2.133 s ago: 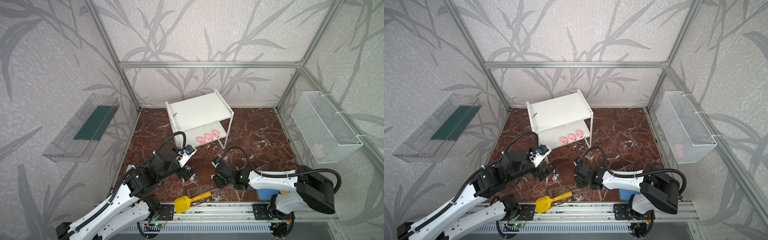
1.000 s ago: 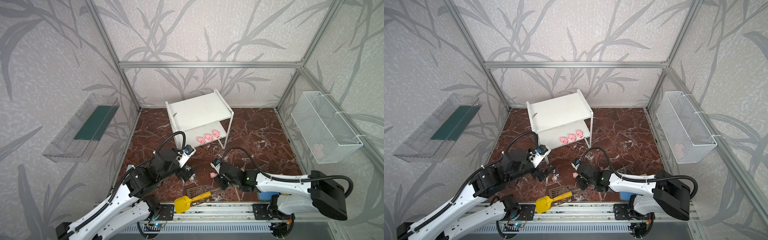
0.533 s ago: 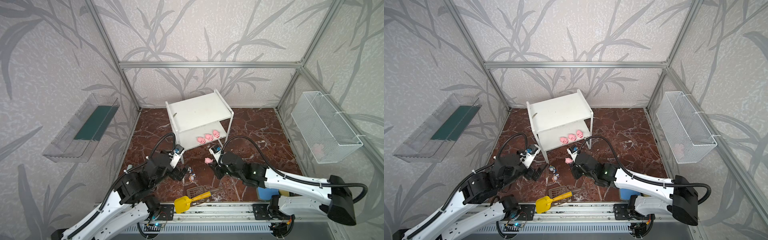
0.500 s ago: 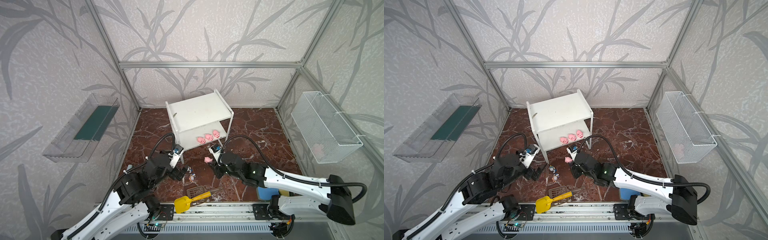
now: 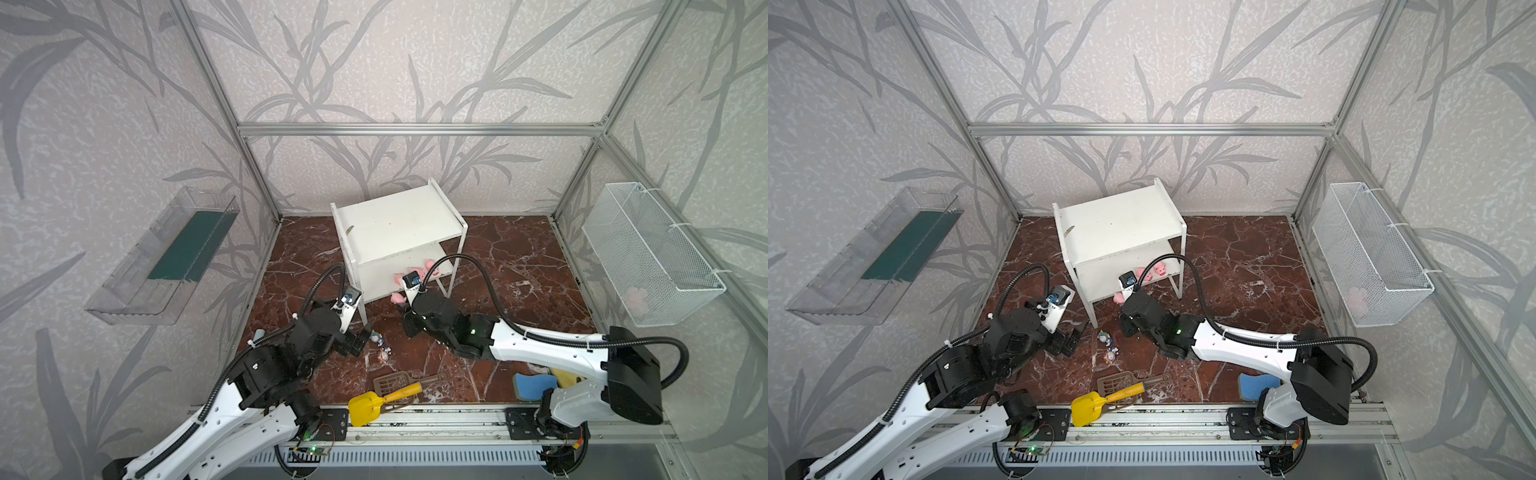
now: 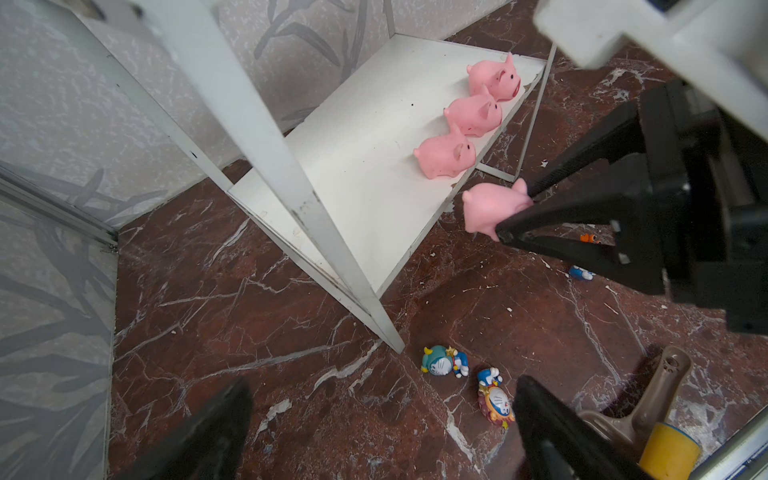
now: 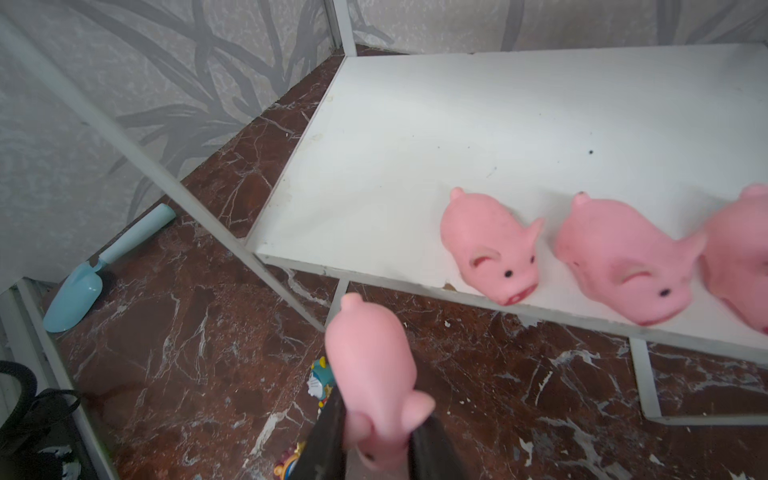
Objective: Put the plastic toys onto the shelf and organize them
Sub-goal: 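Carry the pig onto the lower tier at the end of the row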
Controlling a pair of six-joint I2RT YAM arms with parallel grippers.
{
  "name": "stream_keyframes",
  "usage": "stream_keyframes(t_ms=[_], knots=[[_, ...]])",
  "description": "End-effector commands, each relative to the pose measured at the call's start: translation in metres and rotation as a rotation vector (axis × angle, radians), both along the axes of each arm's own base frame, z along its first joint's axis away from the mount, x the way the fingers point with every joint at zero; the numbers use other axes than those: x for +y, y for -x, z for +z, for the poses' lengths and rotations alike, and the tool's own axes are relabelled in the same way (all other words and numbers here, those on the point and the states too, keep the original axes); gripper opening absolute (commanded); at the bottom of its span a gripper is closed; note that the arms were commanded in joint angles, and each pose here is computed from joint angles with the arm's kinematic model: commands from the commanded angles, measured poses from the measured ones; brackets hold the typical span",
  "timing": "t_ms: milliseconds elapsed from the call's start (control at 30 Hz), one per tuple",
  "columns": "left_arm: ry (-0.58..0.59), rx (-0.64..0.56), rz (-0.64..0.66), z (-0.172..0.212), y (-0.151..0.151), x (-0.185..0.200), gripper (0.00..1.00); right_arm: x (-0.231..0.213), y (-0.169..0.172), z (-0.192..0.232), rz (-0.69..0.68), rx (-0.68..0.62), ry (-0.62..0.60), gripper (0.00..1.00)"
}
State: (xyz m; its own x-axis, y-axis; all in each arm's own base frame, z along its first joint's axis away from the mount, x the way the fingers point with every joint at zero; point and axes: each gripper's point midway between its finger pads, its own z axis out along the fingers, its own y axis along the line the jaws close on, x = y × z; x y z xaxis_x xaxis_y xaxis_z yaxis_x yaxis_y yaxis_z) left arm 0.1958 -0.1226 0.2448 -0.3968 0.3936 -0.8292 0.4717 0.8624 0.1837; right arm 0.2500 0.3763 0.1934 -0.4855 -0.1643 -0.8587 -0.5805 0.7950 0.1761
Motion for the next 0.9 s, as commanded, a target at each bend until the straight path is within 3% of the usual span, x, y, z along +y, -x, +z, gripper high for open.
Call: stream_keyframes(t_ms=[0,867], knots=[[0.009,0.001,0.006,-0.002,0.001,0.001,0.99,0.014,-0.013,0.026,-0.035,-0.065,-0.080,0.25],[0.037,0.007,-0.033,-0.002,0.005,-0.005,0.99,0.039,-0.053,0.003,-0.158,-0.094,-0.073,0.28]])
